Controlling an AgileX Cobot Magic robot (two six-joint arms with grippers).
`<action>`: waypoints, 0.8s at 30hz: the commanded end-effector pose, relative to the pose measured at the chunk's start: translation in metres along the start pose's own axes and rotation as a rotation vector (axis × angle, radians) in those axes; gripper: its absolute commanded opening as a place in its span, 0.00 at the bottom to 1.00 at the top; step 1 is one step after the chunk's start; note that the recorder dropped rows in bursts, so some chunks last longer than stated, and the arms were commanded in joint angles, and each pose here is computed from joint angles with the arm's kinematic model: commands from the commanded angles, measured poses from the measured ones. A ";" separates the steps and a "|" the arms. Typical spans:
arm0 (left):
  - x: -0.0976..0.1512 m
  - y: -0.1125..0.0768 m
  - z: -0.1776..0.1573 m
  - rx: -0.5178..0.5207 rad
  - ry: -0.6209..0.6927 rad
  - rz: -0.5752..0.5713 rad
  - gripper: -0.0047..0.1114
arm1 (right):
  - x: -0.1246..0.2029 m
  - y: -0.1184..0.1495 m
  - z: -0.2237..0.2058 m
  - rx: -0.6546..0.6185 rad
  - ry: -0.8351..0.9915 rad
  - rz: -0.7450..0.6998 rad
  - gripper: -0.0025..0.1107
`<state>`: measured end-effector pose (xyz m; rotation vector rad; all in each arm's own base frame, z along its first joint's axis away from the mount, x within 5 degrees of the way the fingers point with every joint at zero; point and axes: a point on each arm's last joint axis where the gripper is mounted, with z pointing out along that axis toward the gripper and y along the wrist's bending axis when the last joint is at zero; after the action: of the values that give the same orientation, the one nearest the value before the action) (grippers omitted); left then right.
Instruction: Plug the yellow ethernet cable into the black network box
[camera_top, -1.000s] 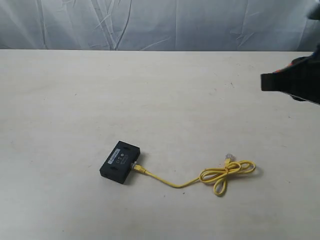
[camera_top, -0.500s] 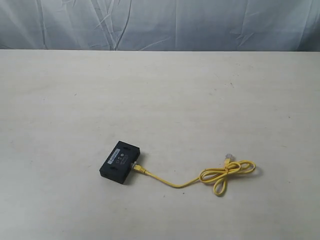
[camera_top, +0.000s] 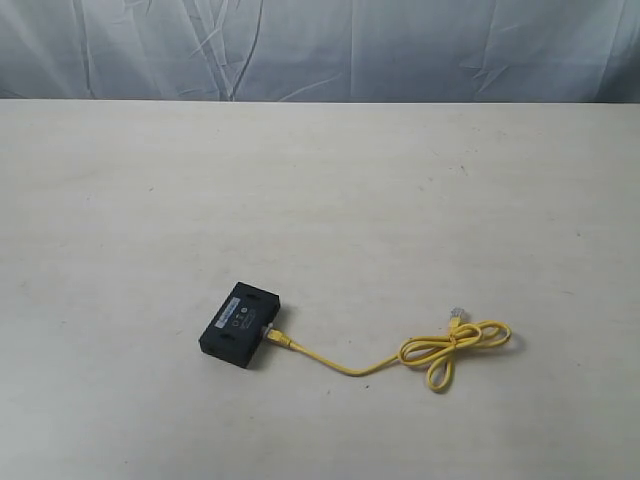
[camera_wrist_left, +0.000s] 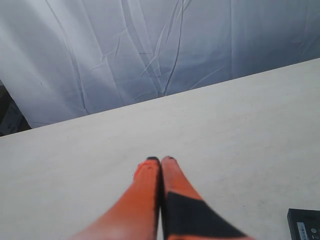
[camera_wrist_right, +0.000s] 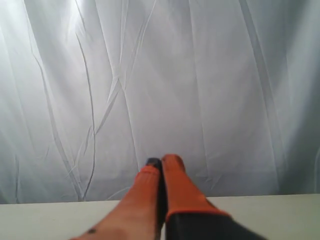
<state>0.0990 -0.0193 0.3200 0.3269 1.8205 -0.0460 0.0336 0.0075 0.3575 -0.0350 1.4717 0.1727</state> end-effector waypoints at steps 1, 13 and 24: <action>0.001 0.000 -0.001 -0.004 -0.006 -0.007 0.04 | 0.014 -0.005 0.002 0.045 0.047 -0.097 0.03; 0.001 0.000 -0.001 -0.004 -0.006 -0.007 0.04 | 0.107 -0.014 -0.002 0.036 0.222 -0.150 0.03; 0.001 0.000 -0.001 -0.004 -0.006 -0.007 0.04 | 0.177 -0.017 0.000 0.000 0.388 -0.089 0.03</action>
<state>0.0990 -0.0192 0.3200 0.3279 1.8205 -0.0442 0.0511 0.0071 0.1856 -0.1528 1.8692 0.0773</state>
